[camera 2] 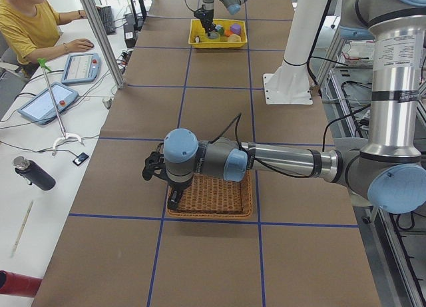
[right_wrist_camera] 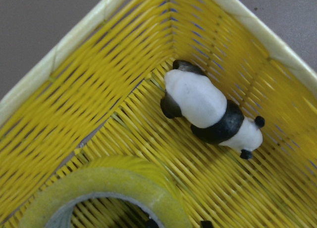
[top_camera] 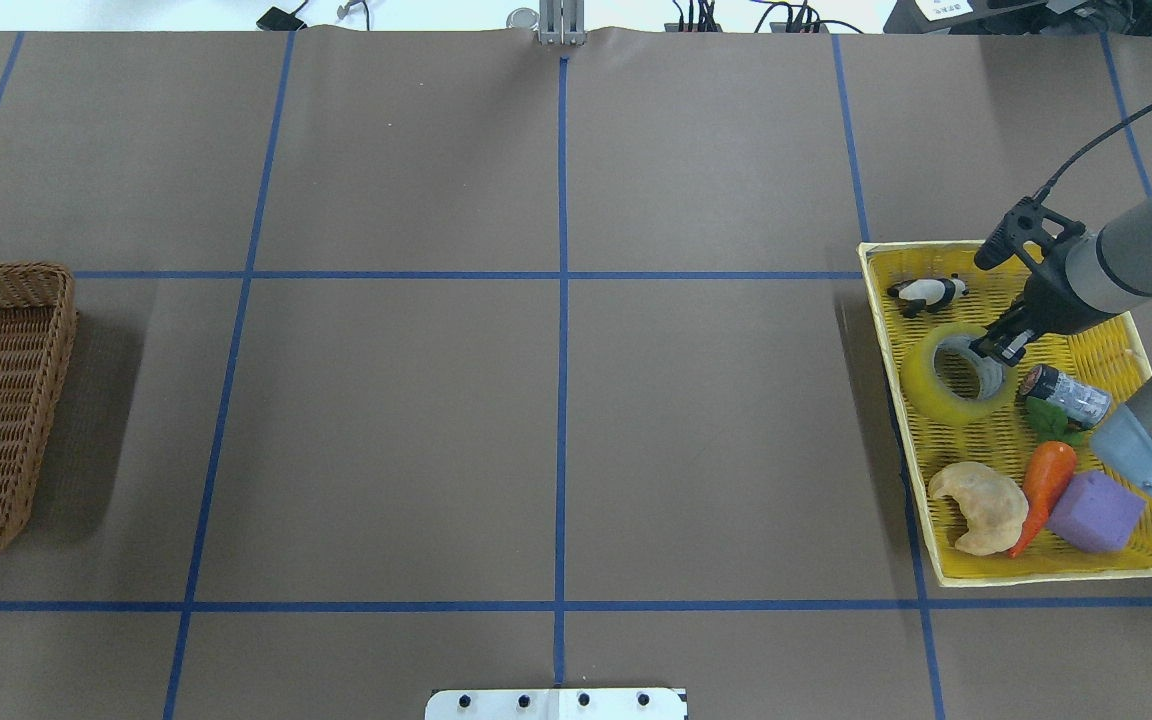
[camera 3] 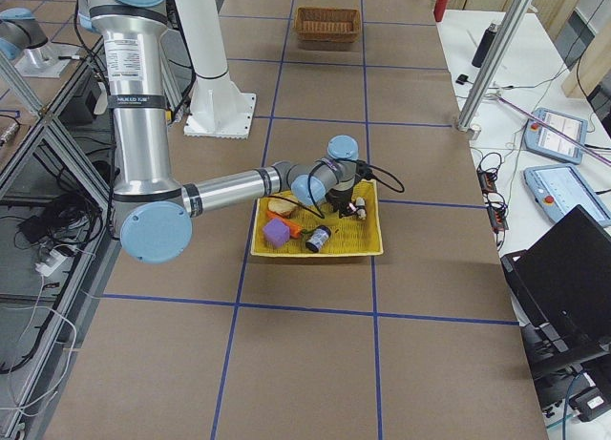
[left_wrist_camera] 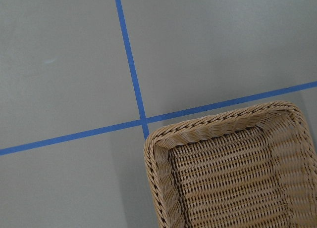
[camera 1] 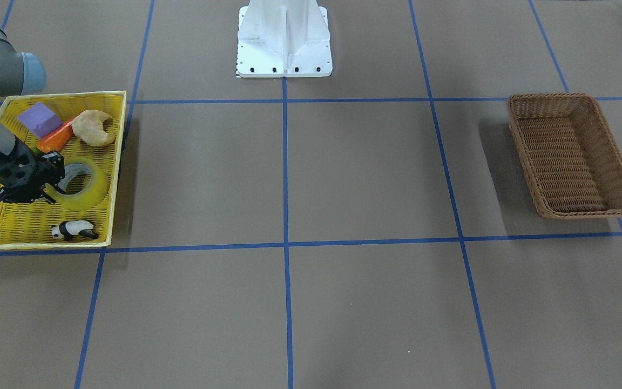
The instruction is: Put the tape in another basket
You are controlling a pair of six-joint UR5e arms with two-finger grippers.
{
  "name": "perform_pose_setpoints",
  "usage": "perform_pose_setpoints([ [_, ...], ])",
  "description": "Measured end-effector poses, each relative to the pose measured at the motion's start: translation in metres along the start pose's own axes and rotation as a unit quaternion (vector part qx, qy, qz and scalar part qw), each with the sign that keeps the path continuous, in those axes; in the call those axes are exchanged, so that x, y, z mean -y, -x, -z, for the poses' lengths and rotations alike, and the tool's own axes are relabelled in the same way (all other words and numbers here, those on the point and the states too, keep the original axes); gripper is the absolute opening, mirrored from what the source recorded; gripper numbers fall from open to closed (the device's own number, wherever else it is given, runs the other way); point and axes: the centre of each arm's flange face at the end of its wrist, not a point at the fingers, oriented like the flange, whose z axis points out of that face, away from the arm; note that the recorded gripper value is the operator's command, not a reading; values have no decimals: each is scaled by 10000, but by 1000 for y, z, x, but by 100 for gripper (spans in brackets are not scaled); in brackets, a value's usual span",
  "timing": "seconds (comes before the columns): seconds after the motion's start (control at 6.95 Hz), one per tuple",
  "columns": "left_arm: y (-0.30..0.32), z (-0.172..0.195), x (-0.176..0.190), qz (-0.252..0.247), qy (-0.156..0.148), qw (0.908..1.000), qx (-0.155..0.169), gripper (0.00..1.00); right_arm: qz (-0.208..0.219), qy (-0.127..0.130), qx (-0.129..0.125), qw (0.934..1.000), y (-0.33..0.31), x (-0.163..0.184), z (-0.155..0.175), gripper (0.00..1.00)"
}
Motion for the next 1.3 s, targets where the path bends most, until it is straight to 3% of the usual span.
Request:
perform_pose_setpoints([
  [0.58,0,0,0,-1,3,10000,-2,99,-139,-598,46,9981,-20,19,68,0],
  [0.86,-7,6,5,-94,-84,9999,0,99,-451,-999,86,9939,-21,62,104,0],
  [1.3,-29,20,23,-524,-648,9965,-19,98,-1202,-1453,415,9812,30,148,131,0],
])
